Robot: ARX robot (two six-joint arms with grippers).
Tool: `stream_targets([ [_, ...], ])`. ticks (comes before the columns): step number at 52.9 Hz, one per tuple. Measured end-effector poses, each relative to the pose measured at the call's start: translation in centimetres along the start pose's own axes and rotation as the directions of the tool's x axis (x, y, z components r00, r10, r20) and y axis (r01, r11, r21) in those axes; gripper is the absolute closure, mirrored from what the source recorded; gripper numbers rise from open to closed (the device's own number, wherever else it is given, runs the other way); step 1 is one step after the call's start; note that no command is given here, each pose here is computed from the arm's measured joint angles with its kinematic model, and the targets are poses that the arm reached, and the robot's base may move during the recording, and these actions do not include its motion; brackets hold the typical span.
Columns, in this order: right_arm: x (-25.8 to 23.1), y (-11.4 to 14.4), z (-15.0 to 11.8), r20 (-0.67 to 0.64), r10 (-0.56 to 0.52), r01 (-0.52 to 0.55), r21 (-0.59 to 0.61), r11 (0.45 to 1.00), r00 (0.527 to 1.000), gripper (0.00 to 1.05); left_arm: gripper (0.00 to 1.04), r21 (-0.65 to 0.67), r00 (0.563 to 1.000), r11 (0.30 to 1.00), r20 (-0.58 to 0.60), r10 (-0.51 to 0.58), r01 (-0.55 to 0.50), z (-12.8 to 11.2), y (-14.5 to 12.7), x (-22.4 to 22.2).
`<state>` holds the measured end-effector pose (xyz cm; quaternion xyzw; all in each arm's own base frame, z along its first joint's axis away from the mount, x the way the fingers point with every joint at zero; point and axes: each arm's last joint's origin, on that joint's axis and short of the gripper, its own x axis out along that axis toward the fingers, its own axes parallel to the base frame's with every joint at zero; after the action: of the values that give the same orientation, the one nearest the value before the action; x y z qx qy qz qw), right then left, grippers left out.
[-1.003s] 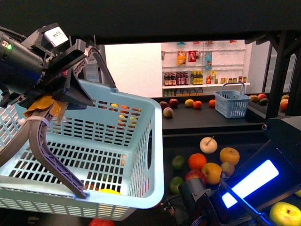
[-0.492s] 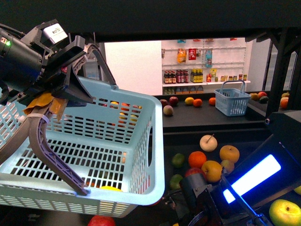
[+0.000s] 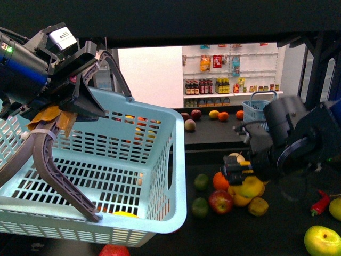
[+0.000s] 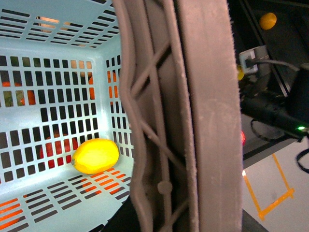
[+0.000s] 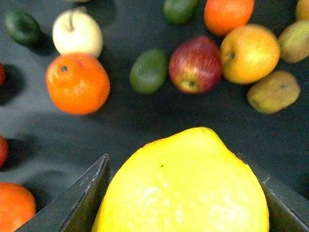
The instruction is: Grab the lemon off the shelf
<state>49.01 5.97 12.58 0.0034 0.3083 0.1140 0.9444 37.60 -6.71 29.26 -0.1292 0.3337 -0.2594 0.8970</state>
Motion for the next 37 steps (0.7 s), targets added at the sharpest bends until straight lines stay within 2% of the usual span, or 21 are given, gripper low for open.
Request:
stream_targets([
  [6,-4.9,2.3,4.6,0.103,0.092,-0.092,-0.004,0.996,0.990,0.33,0.89,0.000,1.000,1.000,0.000,0.000,0.000,0.0,0.0,0.0],
  [16,-10.7,7.8,8.7,0.202,0.246,-0.241,-0.049,0.969,0.948,0.33,0.89,0.000,1.000,1.000,0.000,0.000,0.000,0.0,0.0,0.0],
  [27,-14.3,13.5,10.0,0.203,0.389,-0.377,-0.096,0.921,0.899,0.33,0.89,0.000,1.000,1.000,0.000,0.000,0.000,0.0,0.0,0.0],
  [37,-14.7,16.0,9.4,0.161,0.448,-0.436,-0.106,0.894,0.879,0.33,0.89,0.000,1.000,1.000,0.000,0.000,0.000,0.0,0.0,0.0],
])
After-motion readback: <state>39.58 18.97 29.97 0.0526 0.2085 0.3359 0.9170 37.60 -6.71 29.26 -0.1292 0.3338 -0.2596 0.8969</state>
